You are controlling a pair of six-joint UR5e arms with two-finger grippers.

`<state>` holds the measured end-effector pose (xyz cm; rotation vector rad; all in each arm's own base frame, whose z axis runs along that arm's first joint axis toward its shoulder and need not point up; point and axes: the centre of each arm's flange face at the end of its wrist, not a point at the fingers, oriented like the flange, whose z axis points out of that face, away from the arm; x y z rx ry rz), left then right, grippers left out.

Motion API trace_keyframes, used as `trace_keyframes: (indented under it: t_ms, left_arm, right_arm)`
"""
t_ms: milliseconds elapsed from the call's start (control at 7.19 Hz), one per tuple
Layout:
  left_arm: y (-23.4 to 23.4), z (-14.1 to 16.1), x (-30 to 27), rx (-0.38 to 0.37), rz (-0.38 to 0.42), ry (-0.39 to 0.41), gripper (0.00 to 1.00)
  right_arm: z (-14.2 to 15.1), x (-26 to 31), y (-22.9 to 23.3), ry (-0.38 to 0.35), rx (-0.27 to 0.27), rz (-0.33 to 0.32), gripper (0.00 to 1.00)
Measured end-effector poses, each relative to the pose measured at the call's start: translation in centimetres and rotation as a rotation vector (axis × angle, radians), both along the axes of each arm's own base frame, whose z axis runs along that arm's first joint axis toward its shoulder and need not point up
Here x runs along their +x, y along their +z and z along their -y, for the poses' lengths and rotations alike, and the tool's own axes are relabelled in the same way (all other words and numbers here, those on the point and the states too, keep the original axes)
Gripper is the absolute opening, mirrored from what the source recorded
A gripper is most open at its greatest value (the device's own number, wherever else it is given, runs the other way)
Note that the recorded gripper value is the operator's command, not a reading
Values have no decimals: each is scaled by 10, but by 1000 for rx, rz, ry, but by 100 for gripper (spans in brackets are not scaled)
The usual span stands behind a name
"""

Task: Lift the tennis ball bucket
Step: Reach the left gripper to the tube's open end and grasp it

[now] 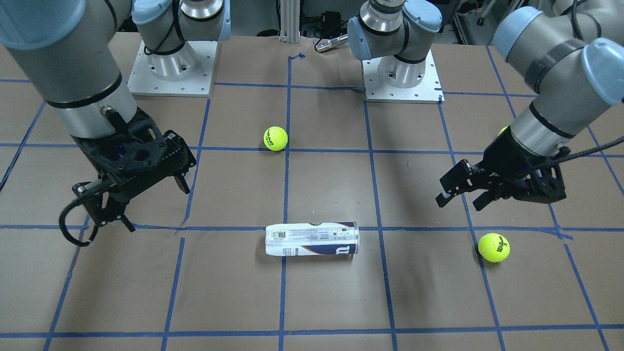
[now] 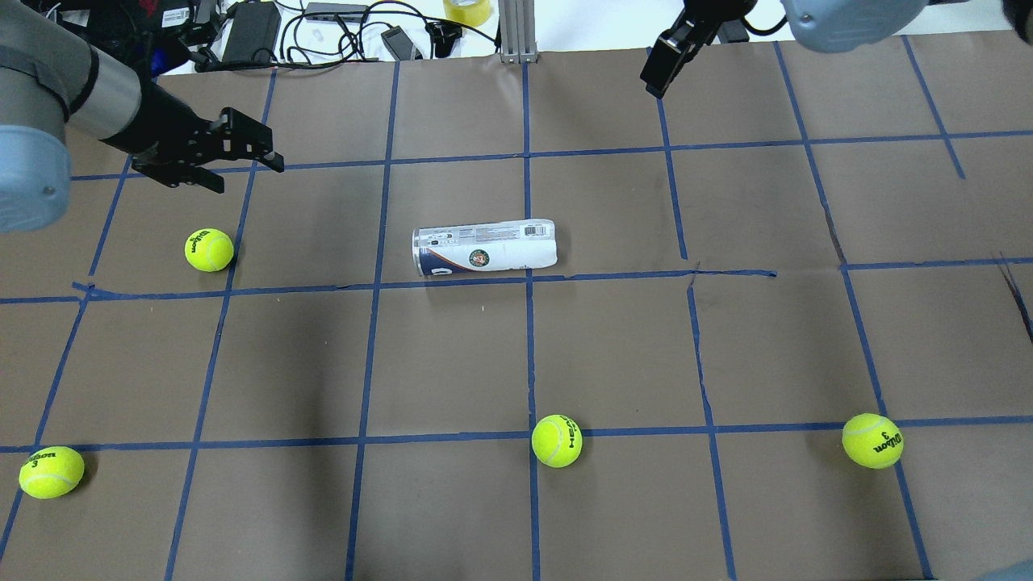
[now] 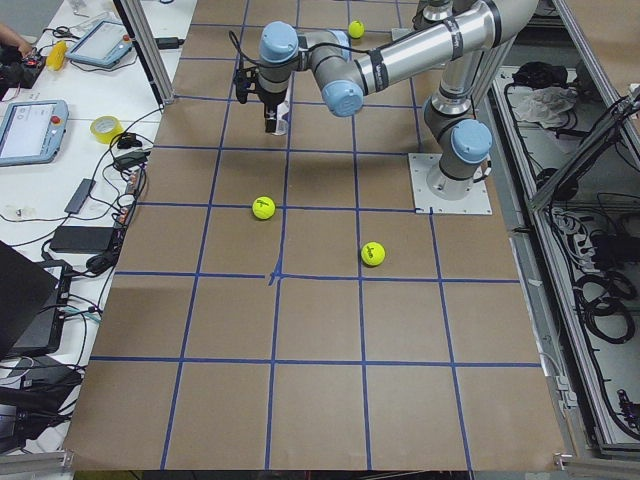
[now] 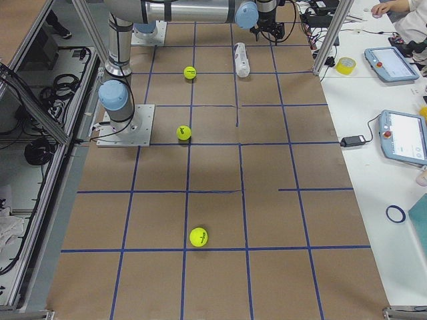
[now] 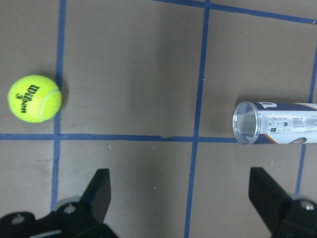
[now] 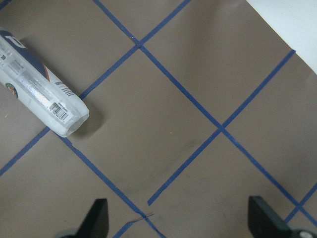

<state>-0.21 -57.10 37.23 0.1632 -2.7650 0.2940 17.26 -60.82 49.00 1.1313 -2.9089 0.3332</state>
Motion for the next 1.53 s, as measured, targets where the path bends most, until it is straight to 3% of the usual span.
trace_keyframes:
  t_ms: [278, 557, 835, 1113, 1530]
  left_arm:
    - [-45, 24, -10, -21, -166, 14, 100]
    - [-83, 37, -41, 7, -247, -28, 100]
    - [-121, 37, -76, 75, -278, -66, 100]
    - [-149, 33, -94, 126, -292, -86, 100]
    - [-168, 30, -118, 164, -311, -120, 100]
  right_arm:
    - [-15, -18, 13, -214, 54, 22, 100]
    - [-35, -74, 32, -420, 135, 21, 100]
    - [-50, -88, 48, -539, 144, 25, 100]
    - [-63, -66, 57, -673, 129, 4, 100]
    - [-67, -40, 47, -769, 137, -22, 100]
